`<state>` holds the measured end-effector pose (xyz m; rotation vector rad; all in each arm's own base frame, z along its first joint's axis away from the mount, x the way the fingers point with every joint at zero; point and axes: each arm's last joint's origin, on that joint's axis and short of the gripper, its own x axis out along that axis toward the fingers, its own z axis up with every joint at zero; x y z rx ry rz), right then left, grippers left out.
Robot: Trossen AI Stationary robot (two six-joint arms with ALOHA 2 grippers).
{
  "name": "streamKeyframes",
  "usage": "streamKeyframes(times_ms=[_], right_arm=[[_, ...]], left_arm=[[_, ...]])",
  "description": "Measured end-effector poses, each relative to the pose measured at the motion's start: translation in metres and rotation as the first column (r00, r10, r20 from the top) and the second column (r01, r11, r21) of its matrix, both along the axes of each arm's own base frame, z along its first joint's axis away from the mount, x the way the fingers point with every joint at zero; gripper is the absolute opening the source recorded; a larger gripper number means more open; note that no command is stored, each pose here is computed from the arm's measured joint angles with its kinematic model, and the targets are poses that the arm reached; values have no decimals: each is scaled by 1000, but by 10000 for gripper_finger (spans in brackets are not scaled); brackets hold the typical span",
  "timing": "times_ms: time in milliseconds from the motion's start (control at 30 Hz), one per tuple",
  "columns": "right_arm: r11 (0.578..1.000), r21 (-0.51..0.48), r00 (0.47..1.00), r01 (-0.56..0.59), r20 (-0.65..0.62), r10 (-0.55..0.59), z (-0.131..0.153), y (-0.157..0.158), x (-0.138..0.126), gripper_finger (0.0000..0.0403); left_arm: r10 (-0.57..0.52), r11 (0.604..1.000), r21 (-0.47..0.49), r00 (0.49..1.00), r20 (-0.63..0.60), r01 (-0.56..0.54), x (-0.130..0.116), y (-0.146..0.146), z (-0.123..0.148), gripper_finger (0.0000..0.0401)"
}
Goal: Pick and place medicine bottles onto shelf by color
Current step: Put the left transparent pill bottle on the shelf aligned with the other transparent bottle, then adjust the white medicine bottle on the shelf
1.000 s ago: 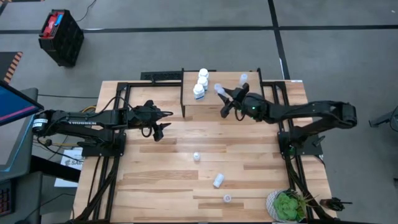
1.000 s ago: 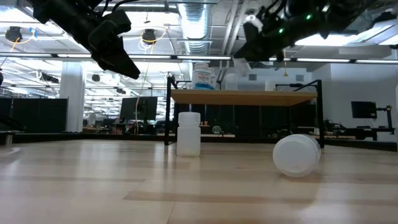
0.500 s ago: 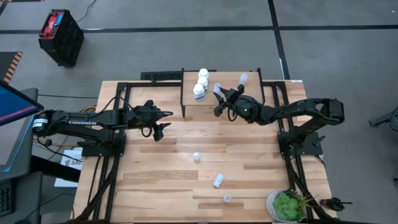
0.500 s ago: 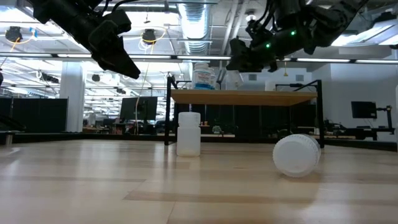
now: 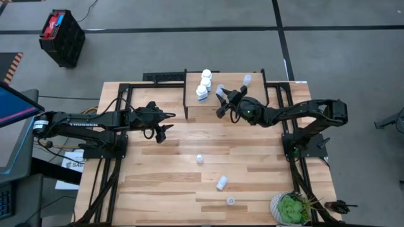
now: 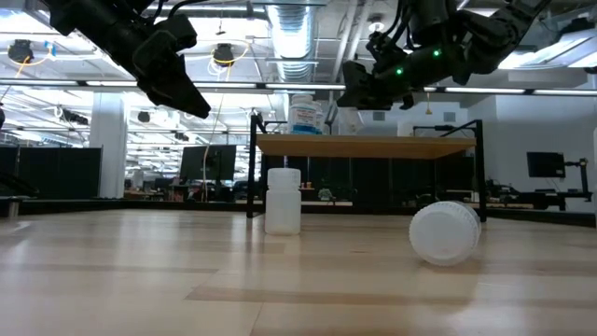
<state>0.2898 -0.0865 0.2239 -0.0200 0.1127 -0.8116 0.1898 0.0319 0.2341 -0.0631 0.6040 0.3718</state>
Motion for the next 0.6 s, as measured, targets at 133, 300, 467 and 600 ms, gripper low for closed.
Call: streamKeyframes(times_ms=[133,300,467,600], right_arm=[[1000,-4,1000,0,-4,0,0,0,0,180],[1000,-19,1000,-3,-20,2,0,0,0,204],[1000,-18,1000,4,-20,-4,0,-2,-1,231],[1000,-22,1000,4,-18,-4,1,-2,-1,239]], left_arm=[[1,1000,-1,1000,1,-1,0,0,0,194],[3,1000,-6,1000,2,-3,0,0,0,194],[3,1000,-6,1000,2,-3,0,0,0,194],[3,1000,-6,1000,3,-3,0,0,0,194]])
